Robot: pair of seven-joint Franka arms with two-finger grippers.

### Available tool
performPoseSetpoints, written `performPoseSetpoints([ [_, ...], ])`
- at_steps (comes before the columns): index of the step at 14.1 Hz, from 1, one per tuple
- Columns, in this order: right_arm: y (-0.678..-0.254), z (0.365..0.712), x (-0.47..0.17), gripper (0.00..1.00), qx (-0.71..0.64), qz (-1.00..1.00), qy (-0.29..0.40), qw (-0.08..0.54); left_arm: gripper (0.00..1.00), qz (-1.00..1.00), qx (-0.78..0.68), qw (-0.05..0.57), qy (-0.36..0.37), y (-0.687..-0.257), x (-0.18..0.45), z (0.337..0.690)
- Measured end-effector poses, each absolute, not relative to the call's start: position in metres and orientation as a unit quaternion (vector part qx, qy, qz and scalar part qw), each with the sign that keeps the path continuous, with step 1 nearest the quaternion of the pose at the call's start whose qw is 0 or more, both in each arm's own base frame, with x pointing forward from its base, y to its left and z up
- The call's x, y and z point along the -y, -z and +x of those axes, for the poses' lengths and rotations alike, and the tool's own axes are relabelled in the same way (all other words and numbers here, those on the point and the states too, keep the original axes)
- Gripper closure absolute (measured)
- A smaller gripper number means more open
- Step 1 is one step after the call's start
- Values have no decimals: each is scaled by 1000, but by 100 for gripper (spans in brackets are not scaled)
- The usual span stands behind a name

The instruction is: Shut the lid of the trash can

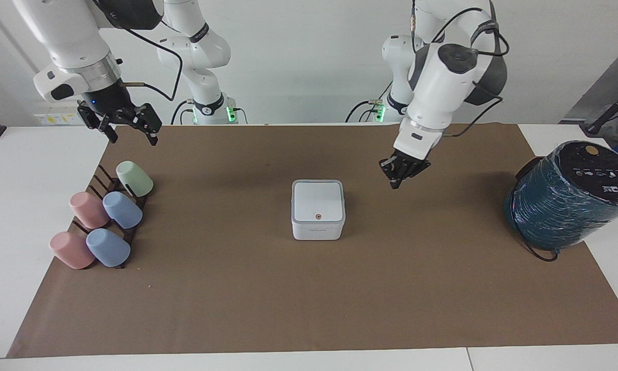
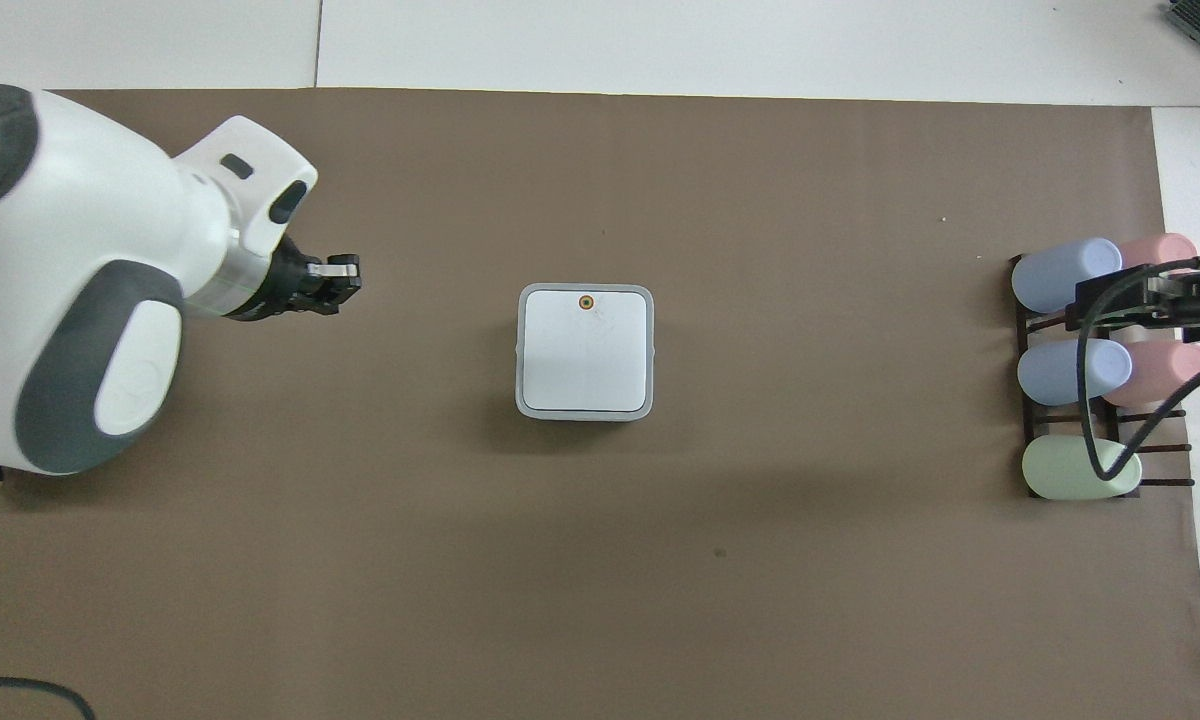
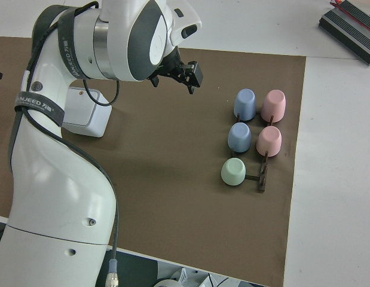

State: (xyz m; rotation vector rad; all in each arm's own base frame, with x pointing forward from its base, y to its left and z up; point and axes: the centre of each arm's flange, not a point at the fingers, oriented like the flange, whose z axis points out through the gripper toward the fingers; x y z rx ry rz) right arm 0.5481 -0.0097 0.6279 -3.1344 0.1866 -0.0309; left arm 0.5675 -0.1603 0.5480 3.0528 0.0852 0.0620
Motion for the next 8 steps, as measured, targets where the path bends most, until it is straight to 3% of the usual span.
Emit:
performPoseSetpoints([
  [3, -628, 548, 10, 0, -59, -998, 10, 1, 96, 999, 2, 37, -3, -578, 95, 554],
  [8, -628, 548, 10, 0, -59, -998, 9, 1, 84, 999, 0, 35, 0, -592, 64, 545],
])
